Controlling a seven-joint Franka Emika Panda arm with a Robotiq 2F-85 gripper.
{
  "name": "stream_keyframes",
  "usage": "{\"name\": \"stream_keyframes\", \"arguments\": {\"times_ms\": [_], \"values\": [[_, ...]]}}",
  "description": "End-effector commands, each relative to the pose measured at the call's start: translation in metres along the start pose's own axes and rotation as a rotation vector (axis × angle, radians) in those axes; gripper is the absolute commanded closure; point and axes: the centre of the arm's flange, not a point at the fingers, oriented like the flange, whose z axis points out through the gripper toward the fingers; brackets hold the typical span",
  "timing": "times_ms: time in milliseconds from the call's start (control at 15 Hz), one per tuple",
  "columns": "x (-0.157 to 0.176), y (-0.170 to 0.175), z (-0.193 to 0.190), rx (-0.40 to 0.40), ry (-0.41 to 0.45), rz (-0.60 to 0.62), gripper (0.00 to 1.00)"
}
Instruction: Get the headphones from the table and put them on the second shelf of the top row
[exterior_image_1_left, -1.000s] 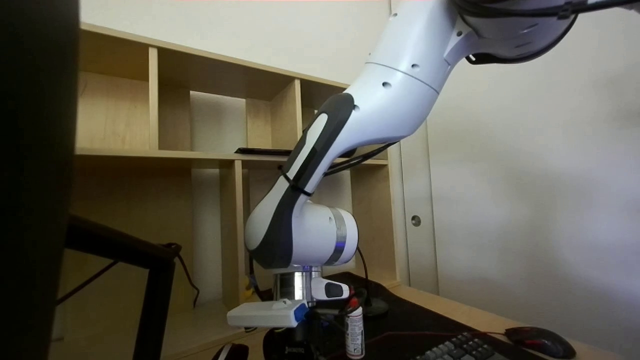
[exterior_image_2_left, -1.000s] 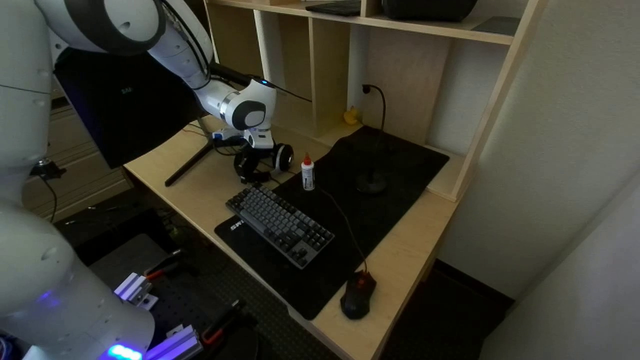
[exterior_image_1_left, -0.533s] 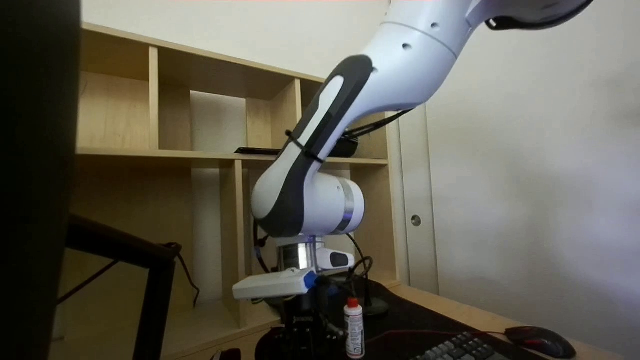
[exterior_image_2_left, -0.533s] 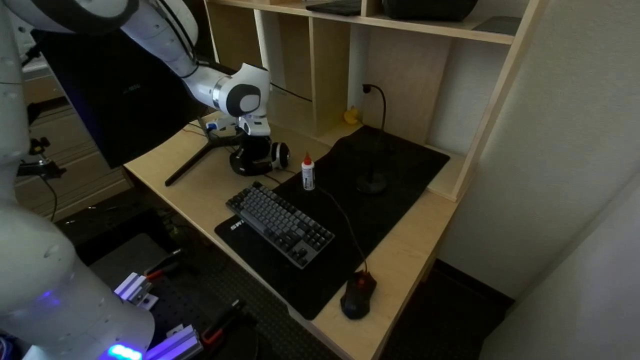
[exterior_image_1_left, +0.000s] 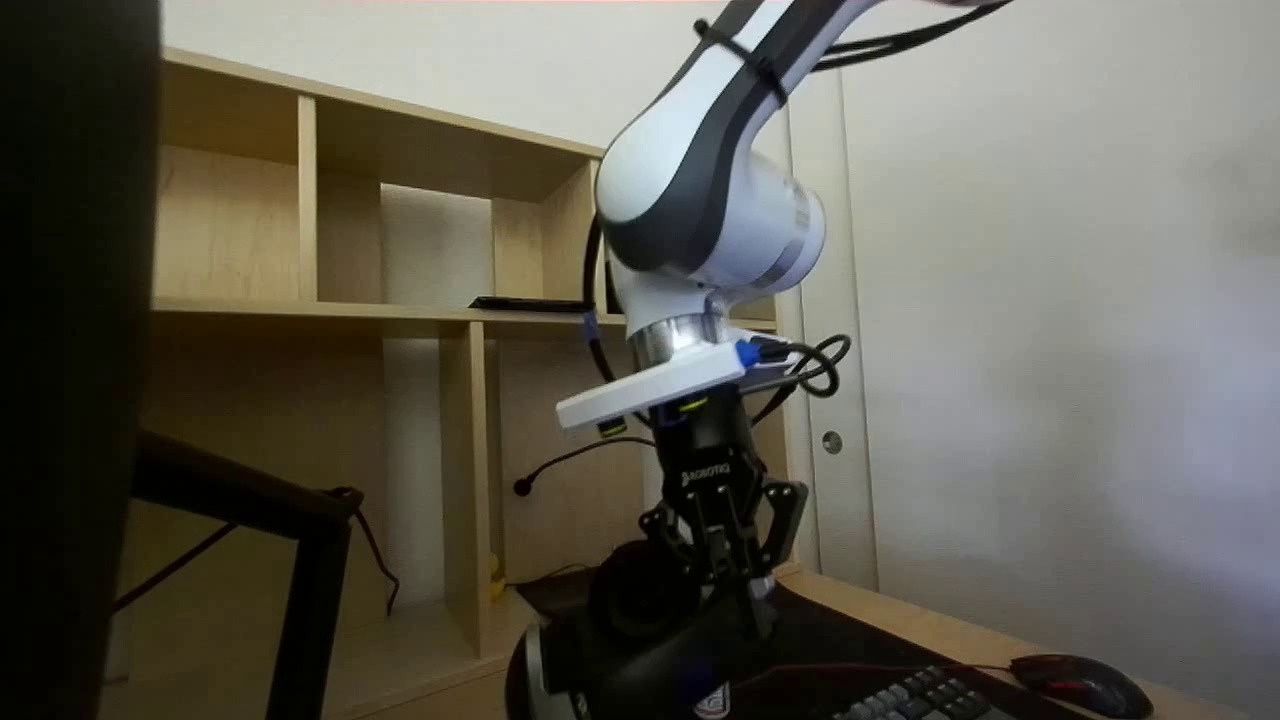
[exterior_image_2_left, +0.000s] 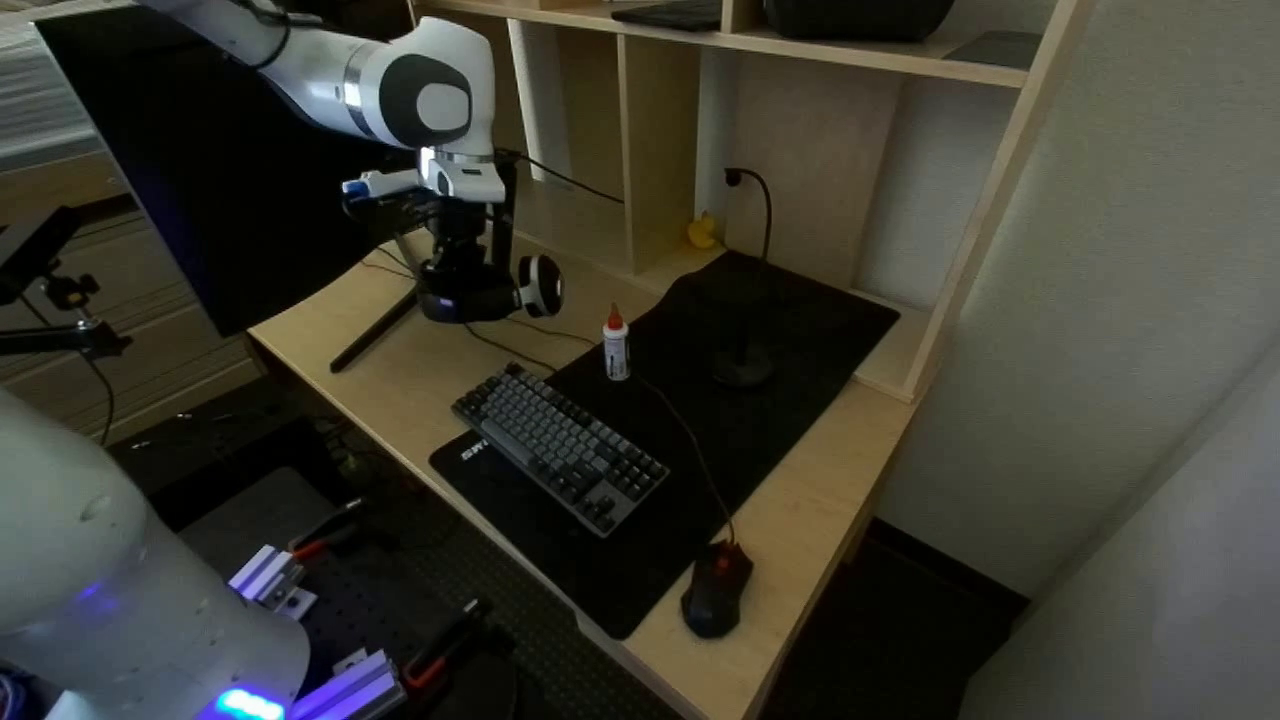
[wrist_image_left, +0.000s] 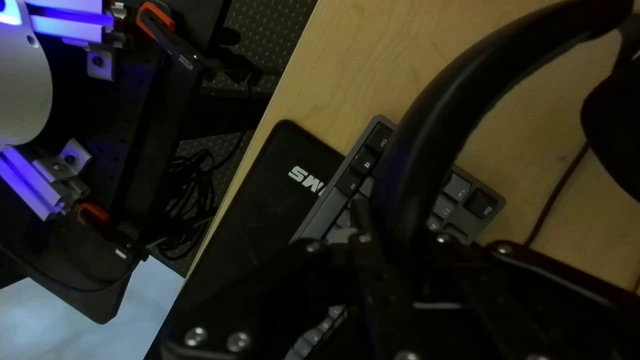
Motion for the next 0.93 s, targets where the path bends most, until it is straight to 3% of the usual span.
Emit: {"name": "stream_keyframes", "arguments": {"times_ms": [0, 133, 200, 267, 400, 467, 867], "values": [[0.008, 0.073, -0.055, 0.179, -0.012, 0.013, 0.96], [0.007, 0.099, -0.069, 0.239, -0.039, -0.010, 0.96], [0.000, 0.104, -0.066, 0.192, -0.031, -0.047, 0.96], [0.008, 0.070, -0.063, 0.171, -0.023, 0.003, 0.84], [0.003, 0.089, -0.066, 0.182, -0.016, -0.022, 0.84], [0.000, 0.084, -0.067, 0.186, -0.007, -0.018, 0.96], [-0.026, 0.081, -0.201, 0.469, -0.082, 0.077, 0.96]]}}
